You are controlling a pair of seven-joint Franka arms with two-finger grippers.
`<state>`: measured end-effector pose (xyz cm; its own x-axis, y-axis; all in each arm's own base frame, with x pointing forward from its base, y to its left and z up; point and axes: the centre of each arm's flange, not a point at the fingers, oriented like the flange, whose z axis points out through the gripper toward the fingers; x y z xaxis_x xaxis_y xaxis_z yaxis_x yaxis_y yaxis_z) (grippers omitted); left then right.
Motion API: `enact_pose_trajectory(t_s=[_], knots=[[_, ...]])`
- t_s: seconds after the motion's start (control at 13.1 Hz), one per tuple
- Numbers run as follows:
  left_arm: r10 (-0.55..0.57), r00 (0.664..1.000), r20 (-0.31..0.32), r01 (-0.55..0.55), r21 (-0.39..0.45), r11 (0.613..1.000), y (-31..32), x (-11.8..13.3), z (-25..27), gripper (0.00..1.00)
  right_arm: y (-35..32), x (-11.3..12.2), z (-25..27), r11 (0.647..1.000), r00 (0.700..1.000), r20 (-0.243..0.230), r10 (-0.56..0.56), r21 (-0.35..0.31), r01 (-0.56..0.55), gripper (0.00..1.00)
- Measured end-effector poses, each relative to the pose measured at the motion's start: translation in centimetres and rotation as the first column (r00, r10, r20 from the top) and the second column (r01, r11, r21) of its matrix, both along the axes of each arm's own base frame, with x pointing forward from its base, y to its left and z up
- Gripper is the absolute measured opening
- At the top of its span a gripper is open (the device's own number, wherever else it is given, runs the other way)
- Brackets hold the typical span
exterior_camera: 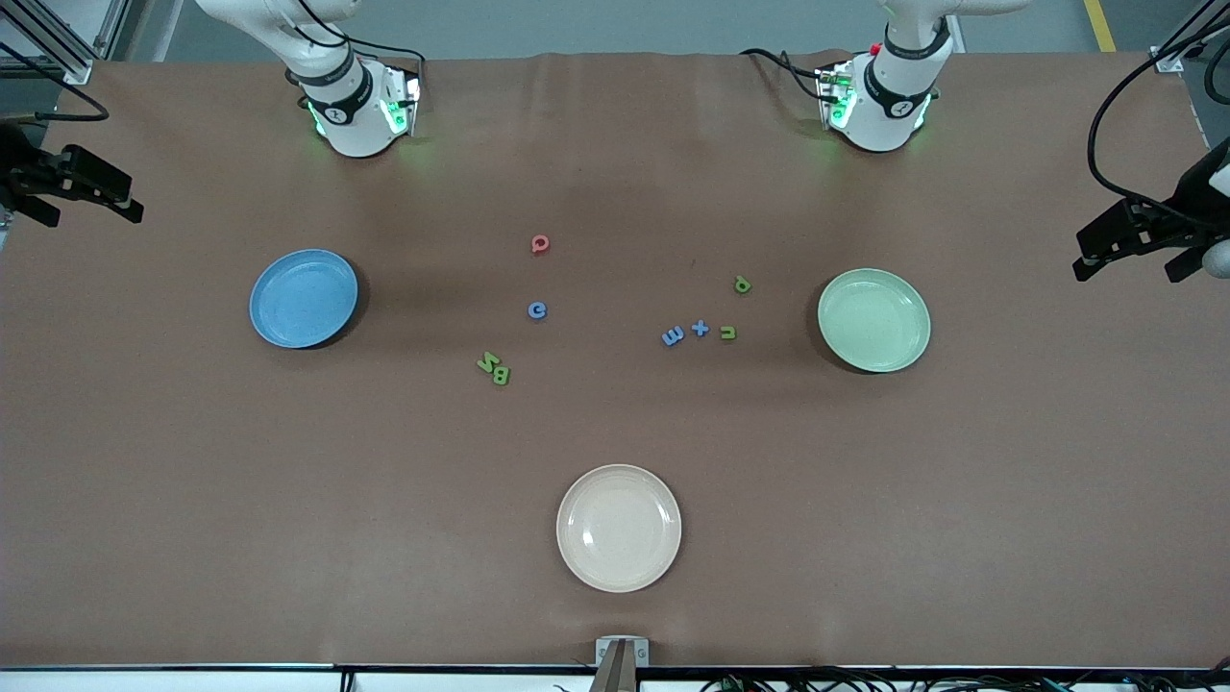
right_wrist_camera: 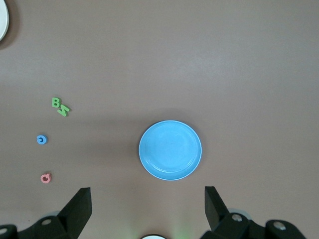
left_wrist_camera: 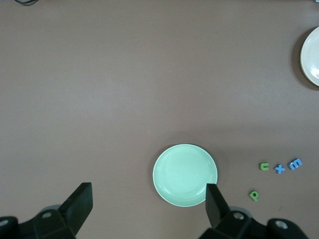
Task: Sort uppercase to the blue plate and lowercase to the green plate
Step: 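Reach the left gripper toward the blue letter m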
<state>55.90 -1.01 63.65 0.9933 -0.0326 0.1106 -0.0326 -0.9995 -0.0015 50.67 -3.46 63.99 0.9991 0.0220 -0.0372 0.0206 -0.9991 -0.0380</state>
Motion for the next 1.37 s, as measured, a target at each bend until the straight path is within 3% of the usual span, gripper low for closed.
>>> enact_pose_trajectory(t_s=[0.68,0.99,1.37], knots=[[-0.004,1.0,-0.011,0.004,0.001,1.0,-0.1,-0.1,-0.2,1.0,0.1,-0.2,-0.1,0.999,0.999,-0.015,-0.036,0.011,0.037,1.0],[-0.046,0.989,-0.143,0.046,-0.004,0.999,-4.0,0.0,-3.7,1.0,-0.1,-0.2,-0.1,0.999,0.999,-0.015,-0.043,0.012,0.043,1.0],[-0.003,0.959,-0.285,0.004,0.004,1.0,-15.4,1.5,-12.5,1.0,-0.4,-0.2,-0.1,0.999,0.999,-0.013,-0.048,0.008,0.048,1.0]])
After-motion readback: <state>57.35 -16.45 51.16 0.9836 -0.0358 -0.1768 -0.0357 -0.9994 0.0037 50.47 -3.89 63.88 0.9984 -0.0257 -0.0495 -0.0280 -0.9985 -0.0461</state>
